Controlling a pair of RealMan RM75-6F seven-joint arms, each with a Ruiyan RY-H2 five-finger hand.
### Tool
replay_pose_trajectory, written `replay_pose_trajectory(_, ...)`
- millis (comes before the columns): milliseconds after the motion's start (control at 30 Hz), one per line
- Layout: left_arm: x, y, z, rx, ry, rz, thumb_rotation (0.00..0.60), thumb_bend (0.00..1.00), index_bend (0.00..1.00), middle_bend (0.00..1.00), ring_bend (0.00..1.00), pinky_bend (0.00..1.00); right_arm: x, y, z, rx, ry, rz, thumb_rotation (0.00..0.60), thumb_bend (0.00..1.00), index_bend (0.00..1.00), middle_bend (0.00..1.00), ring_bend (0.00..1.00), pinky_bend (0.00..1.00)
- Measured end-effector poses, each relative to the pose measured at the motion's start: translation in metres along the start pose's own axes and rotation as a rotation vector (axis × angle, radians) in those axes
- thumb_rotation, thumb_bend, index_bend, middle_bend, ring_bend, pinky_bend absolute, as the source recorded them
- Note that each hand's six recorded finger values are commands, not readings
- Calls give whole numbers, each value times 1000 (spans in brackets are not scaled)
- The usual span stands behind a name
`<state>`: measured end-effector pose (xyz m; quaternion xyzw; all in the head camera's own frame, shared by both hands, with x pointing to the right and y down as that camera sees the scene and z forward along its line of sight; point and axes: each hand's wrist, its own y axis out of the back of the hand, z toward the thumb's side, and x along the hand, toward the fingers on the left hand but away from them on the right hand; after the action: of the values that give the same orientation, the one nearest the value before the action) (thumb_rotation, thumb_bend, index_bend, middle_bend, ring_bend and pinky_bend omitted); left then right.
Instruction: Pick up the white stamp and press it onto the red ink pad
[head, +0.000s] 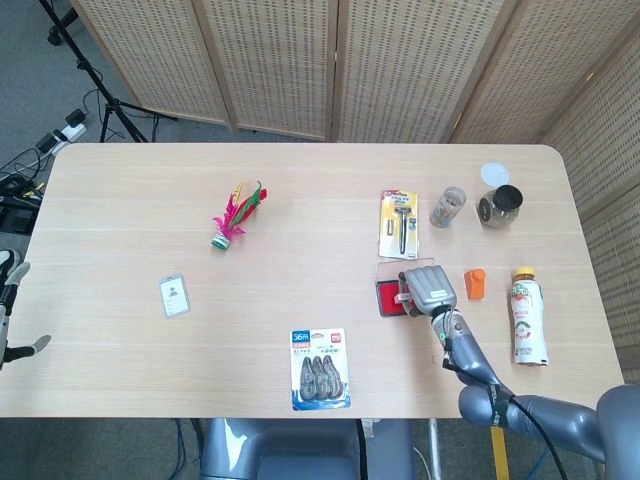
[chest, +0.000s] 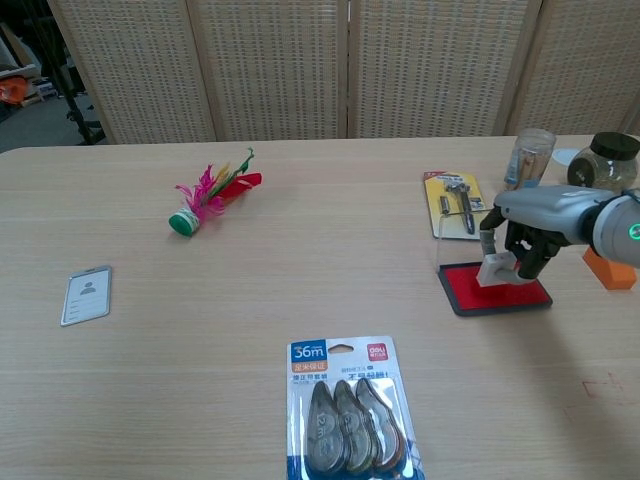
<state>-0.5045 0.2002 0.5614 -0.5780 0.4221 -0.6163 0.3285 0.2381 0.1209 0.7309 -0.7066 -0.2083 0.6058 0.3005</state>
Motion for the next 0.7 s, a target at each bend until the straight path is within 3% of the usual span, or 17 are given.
replay_pose_trajectory(500, 0, -2, 2, 14, -4, -3, 600, 0, 0, 0, 0, 0, 28, 49, -11, -64, 22, -72, 600, 543, 594, 838, 906, 1000)
replay_pose_trajectory(700, -2, -2, 3, 15, -7, 4, 600, 0, 0, 0, 0, 0, 46, 49, -27, -27, 28, -88, 600, 542, 594, 839, 906, 1000)
